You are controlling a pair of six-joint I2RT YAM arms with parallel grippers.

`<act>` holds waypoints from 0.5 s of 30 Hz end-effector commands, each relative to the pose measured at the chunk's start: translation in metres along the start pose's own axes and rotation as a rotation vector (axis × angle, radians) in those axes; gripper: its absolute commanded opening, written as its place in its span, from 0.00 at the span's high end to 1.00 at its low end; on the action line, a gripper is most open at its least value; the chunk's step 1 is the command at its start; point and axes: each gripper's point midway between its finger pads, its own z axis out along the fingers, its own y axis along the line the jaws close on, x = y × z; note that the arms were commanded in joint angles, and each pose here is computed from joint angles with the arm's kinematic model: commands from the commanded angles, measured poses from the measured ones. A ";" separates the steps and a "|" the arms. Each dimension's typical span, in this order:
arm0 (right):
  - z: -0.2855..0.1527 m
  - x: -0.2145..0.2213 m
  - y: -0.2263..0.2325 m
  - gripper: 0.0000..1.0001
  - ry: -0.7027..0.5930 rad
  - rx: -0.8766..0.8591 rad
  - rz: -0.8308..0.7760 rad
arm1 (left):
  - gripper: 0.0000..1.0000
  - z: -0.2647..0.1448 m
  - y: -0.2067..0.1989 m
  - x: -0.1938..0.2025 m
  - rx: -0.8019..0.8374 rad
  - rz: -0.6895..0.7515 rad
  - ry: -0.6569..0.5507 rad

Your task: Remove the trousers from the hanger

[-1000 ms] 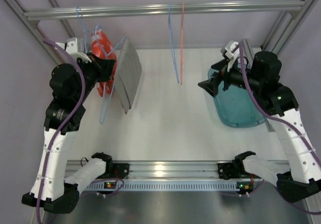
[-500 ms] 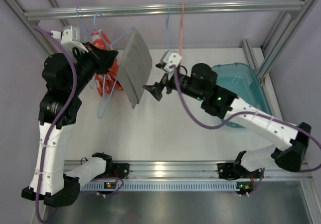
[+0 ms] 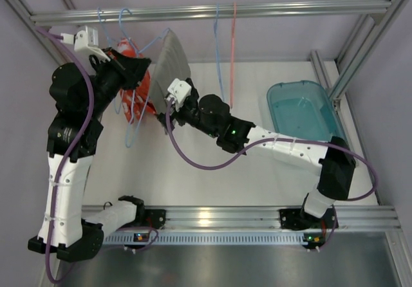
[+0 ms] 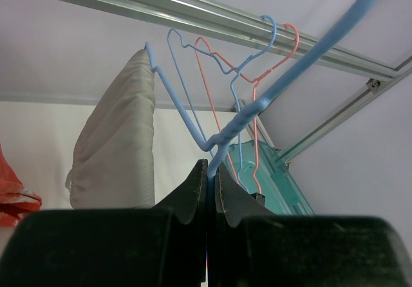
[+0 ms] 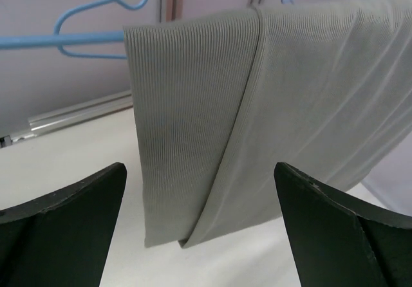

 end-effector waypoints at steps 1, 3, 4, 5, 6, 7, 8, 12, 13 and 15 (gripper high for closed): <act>0.014 -0.053 -0.004 0.01 -0.163 0.030 -0.013 | 1.00 -0.017 -0.033 -0.052 0.105 0.021 -0.180; 0.023 -0.041 -0.009 0.01 -0.133 0.071 -0.043 | 1.00 -0.018 -0.034 -0.053 0.106 0.020 -0.185; 0.025 -0.041 -0.013 0.01 -0.131 0.093 -0.053 | 1.00 -0.019 -0.035 -0.054 0.106 0.021 -0.186; 0.026 -0.037 -0.021 0.01 -0.124 0.136 -0.058 | 1.00 -0.021 -0.036 -0.056 0.108 0.030 -0.193; 0.026 -0.033 -0.024 0.01 -0.115 0.148 -0.061 | 1.00 -0.021 -0.036 -0.057 0.109 0.034 -0.195; 0.025 -0.031 -0.028 0.01 -0.110 0.155 -0.059 | 1.00 -0.023 -0.037 -0.058 0.112 0.040 -0.202; 0.022 -0.031 -0.032 0.00 -0.108 0.161 -0.064 | 1.00 -0.025 -0.037 -0.059 0.111 0.047 -0.205; 0.007 -0.012 -0.049 0.01 -0.061 0.195 -0.067 | 1.00 -0.029 -0.037 -0.059 0.111 0.060 -0.210; 0.001 -0.015 -0.053 0.01 -0.065 0.200 -0.060 | 1.00 -0.030 -0.038 -0.060 0.113 0.061 -0.212; -0.004 -0.005 -0.060 0.01 -0.040 0.209 -0.059 | 1.00 -0.032 -0.040 -0.060 0.119 0.064 -0.214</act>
